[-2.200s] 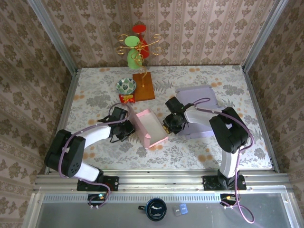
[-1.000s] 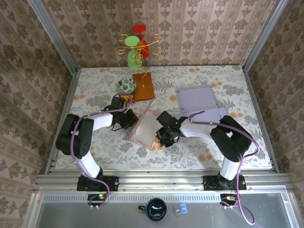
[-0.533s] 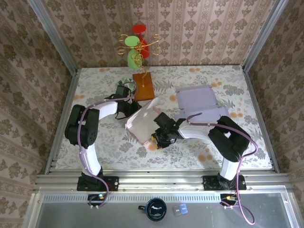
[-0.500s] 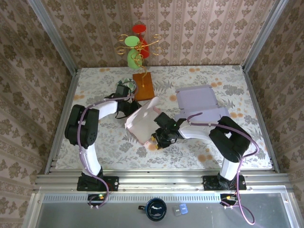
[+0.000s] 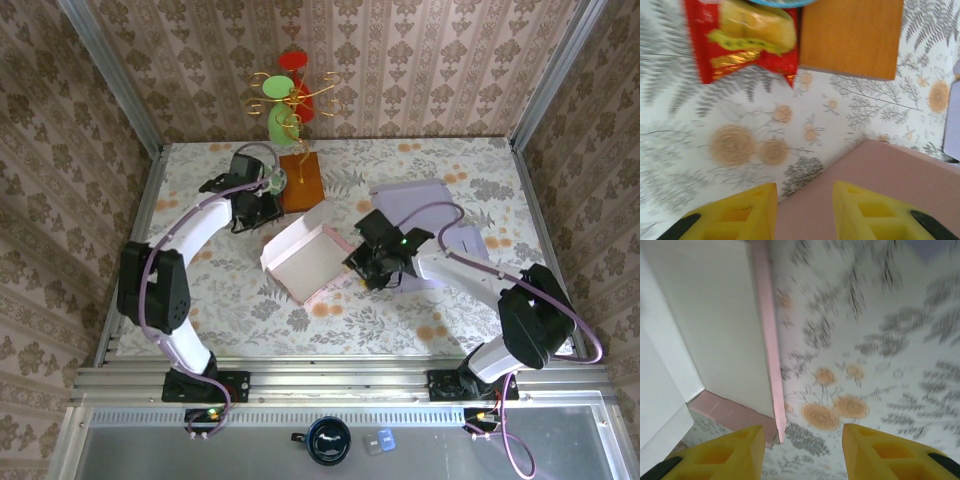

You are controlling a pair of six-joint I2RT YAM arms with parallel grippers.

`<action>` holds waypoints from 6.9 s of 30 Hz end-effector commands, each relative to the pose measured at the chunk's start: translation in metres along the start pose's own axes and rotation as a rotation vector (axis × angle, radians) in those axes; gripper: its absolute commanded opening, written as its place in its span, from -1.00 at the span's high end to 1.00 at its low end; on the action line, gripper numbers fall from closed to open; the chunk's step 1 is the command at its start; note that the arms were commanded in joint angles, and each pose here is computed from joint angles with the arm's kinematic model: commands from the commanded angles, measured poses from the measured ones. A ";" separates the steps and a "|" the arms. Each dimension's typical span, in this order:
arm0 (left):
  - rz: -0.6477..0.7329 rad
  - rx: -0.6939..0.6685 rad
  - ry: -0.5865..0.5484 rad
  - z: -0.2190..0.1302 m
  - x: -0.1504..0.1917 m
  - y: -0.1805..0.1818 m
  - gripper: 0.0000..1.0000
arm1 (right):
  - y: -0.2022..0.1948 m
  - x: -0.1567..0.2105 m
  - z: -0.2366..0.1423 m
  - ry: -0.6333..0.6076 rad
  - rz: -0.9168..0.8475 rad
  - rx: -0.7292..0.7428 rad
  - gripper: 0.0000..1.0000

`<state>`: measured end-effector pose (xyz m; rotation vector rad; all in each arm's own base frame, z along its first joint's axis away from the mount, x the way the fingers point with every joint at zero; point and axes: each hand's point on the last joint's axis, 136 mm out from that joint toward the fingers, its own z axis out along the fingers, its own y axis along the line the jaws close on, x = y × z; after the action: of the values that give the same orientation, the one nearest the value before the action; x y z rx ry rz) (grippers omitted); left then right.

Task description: Fold the paper box

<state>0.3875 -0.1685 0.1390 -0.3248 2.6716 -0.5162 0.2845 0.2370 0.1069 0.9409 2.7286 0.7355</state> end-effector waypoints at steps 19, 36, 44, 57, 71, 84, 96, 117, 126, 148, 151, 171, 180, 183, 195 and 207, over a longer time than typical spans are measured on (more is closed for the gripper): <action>0.248 -0.014 -0.141 -0.149 0.099 0.032 0.32 | 0.097 -0.071 -0.002 -0.139 -1.658 -0.367 -0.14; 0.212 -0.044 -0.117 -0.161 0.141 0.068 0.39 | 0.142 -0.092 0.032 -0.129 -1.644 -0.436 -0.09; 0.218 -0.052 -0.109 -0.161 0.143 0.070 0.40 | 0.152 -0.089 0.039 -0.129 -1.656 -0.426 0.19; 0.260 -0.063 -0.125 -0.167 0.133 0.064 0.41 | 0.152 -0.091 0.038 -0.158 -1.692 -0.376 0.79; 0.227 0.021 -0.098 -0.140 0.078 0.039 0.20 | 0.140 -0.107 0.005 -0.325 -1.447 -0.121 1.00; 0.522 0.080 -0.069 -0.085 0.020 0.024 0.02 | 0.114 -0.092 -0.004 -0.301 -1.393 -0.075 1.00; 0.547 0.122 -0.054 -0.065 0.021 0.011 0.07 | 0.116 -0.088 -0.005 -0.284 -1.383 -0.085 1.00; 0.572 0.020 -0.014 -0.040 0.020 0.014 0.76 | 0.116 -0.084 -0.003 -0.276 -1.377 -0.085 1.00; 0.502 -0.032 -0.043 -0.039 0.014 0.016 1.00 | 0.121 -0.076 0.000 -0.288 -1.325 -0.058 1.00; 0.329 0.152 -0.240 -0.032 -0.024 -0.031 1.00 | 0.151 -0.113 -0.005 -0.549 -0.726 -0.015 1.00; 0.318 0.181 -0.242 -0.025 -0.024 -0.031 1.00 | 0.151 -0.115 -0.001 -0.582 -0.690 -0.063 1.00; 0.361 0.299 -0.299 -0.012 0.023 -0.011 1.00 | 0.129 -0.078 -0.001 -0.790 -0.740 -0.244 1.00; 0.373 0.304 -0.341 -0.006 0.052 0.007 1.00 | 0.100 -0.061 0.006 -0.835 -0.816 -0.195 0.91; 0.371 0.298 -0.349 -0.003 0.059 0.013 1.00 | 0.094 -0.058 0.007 -0.838 -0.836 -0.169 0.83; 0.420 0.229 -0.374 -0.006 0.066 0.018 1.00 | 0.092 -0.022 -0.007 -0.586 -0.817 -0.179 -0.33; 0.454 0.206 -0.389 -0.011 0.061 0.011 1.00 | 0.081 0.020 -0.039 -0.233 -0.730 -0.234 -1.00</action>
<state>0.3293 -0.1724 0.1234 0.1912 2.1738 -0.5384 0.3188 0.2924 0.1745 -0.0650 2.3176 0.6261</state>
